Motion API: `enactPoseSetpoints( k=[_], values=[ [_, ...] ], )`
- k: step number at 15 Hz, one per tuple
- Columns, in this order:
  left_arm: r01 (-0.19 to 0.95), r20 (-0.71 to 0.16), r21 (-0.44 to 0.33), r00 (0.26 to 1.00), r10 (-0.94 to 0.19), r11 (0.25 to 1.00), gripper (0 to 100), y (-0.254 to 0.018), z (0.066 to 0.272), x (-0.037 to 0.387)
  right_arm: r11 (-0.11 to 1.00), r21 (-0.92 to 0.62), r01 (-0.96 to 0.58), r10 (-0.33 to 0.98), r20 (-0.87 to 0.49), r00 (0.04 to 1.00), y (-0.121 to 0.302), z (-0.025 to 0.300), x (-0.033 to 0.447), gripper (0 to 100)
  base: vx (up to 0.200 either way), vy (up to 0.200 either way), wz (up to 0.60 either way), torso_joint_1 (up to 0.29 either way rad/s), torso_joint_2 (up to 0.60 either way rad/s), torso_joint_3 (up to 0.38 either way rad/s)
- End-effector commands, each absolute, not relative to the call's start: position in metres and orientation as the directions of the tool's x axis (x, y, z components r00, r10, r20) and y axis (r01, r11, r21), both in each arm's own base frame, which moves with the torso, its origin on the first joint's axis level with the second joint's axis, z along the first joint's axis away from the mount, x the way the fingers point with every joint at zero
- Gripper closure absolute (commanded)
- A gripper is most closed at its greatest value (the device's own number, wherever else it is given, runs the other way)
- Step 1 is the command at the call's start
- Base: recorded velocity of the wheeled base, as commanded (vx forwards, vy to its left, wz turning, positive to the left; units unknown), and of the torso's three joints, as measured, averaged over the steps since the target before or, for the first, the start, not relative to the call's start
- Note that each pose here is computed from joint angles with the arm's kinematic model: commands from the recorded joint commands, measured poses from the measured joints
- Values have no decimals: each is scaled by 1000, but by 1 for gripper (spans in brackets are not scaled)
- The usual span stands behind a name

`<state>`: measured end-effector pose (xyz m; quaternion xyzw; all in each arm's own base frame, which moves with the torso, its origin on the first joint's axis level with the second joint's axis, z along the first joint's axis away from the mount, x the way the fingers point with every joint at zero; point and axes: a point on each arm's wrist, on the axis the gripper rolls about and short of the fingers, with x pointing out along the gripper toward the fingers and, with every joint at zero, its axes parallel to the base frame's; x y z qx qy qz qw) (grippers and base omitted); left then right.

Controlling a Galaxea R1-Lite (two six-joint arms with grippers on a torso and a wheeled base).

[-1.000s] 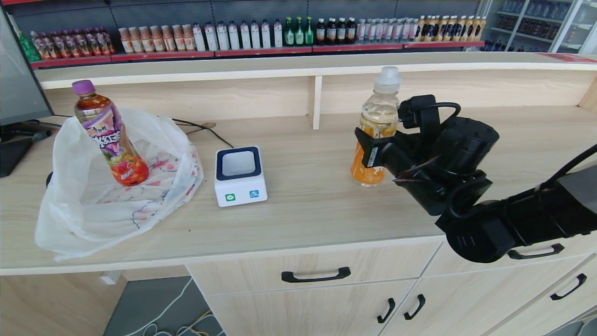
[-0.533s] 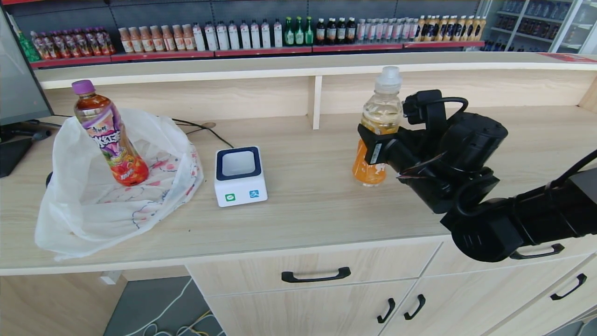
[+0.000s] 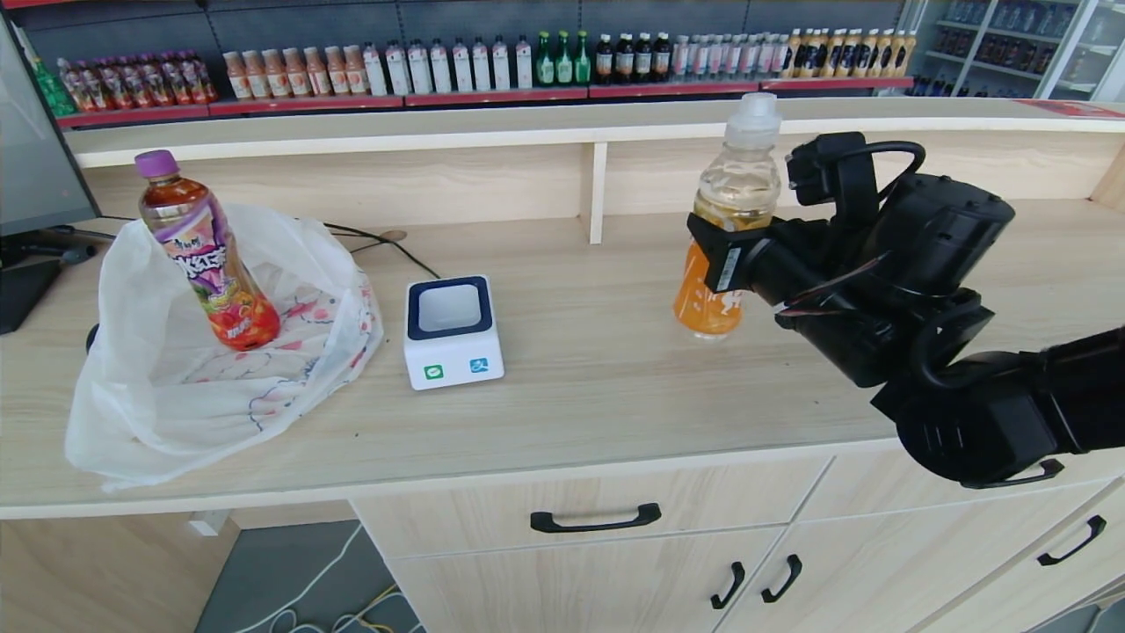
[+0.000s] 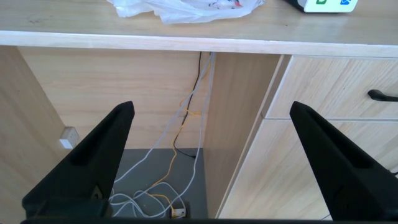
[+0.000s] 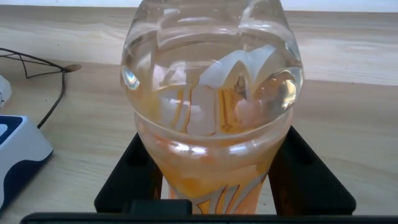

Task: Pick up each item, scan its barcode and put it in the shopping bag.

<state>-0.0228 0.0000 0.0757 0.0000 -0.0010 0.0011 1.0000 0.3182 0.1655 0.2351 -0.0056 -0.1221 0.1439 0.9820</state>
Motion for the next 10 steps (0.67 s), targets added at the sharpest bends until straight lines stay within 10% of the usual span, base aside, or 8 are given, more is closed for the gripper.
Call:
enactPoseSetpoints(
  k=[1, 10],
  values=[
    [-3, 2, 0, 1000, 3, 1000, 0, 0, 76, -23, 958, -50, -281, 284, 274, 919, 161, 249, 307, 100, 0, 0, 0, 0, 0, 0],
    [-3, 3, 0, 1000, 3, 1000, 0, 0, 76, -23, 957, -67, -284, 291, 269, 918, 127, 265, 239, 100, 0, 0, 0, 0, 0, 0]
  ],
)
